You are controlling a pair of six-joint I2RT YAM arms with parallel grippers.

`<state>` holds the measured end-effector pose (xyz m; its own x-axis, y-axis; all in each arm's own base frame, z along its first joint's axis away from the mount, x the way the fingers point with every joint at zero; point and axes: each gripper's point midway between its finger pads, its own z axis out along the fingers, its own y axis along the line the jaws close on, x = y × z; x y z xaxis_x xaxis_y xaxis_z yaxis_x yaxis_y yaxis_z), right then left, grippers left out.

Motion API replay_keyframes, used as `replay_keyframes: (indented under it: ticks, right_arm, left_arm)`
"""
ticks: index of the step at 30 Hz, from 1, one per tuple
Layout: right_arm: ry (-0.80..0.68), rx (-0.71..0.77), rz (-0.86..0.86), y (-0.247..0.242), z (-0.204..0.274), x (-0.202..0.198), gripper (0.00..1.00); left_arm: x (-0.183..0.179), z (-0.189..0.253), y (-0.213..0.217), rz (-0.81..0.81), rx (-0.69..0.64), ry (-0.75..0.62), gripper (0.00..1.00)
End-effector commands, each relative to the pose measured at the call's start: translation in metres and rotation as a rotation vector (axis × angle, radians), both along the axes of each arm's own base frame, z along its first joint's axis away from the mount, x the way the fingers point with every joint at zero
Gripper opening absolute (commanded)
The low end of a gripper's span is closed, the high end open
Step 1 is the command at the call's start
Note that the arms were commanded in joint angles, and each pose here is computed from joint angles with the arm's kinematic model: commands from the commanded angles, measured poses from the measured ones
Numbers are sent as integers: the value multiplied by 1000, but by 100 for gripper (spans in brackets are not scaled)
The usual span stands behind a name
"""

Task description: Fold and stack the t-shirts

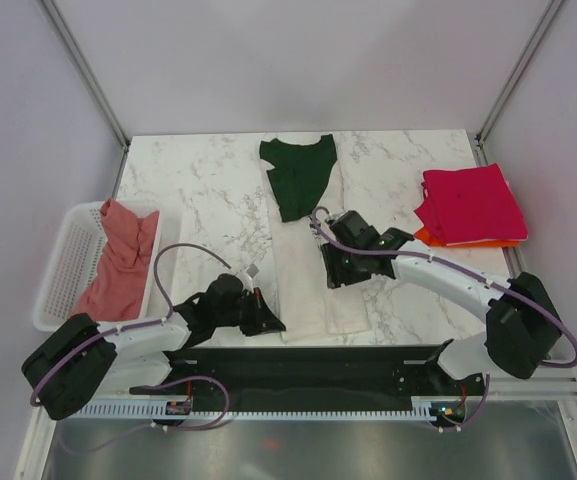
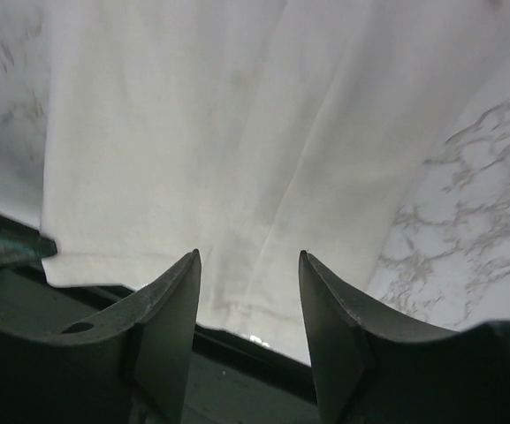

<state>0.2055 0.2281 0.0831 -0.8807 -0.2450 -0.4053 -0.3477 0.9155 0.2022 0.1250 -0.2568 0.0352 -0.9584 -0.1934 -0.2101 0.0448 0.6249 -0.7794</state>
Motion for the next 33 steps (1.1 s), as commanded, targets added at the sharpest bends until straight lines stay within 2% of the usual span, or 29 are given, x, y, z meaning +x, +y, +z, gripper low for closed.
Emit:
replay_keyframes:
  ticks: [1,9,14,15,17,18,19,20,21,27,33]
  right_arm:
    - [-78,102,-34,13,22,47,56]
    - [-114,209,-202,-4,25,163,56]
    - [-135,314,-301,-20,17,237,58]
    - [-102,330,-298,-18,2,244,58]
    - [-133,361,-320,-22,8,271,64]
    - [-110,362,-323,-22,-8,279,66]
    - [-128,384,-329,-22,-2,293,66]
    - [-128,399,-327,-22,-5,300,66]
    - [-101,406,-330,-20,-21,306,66]
    - [-96,547,-350,-17,-41,343,63]
    - [-106,650,-393,-24,-59,377,60]
  left_arm:
    - [-10,-1,6,18,-6,33,2]
    - [-19,-8,25,30,50,27,2]
    - [-27,-19,41,30,133,41,2]
    - [-28,-18,42,28,133,38,2]
    - [-30,-20,46,19,158,42,29]
    - [-28,-15,44,19,158,34,39]
    - [-25,-12,45,23,166,21,50]
    - [-26,-14,50,17,199,22,55]
    - [-19,-4,46,22,195,-2,56]
    - [-3,17,43,19,213,-50,57]
    - [24,20,59,73,184,-29,55]
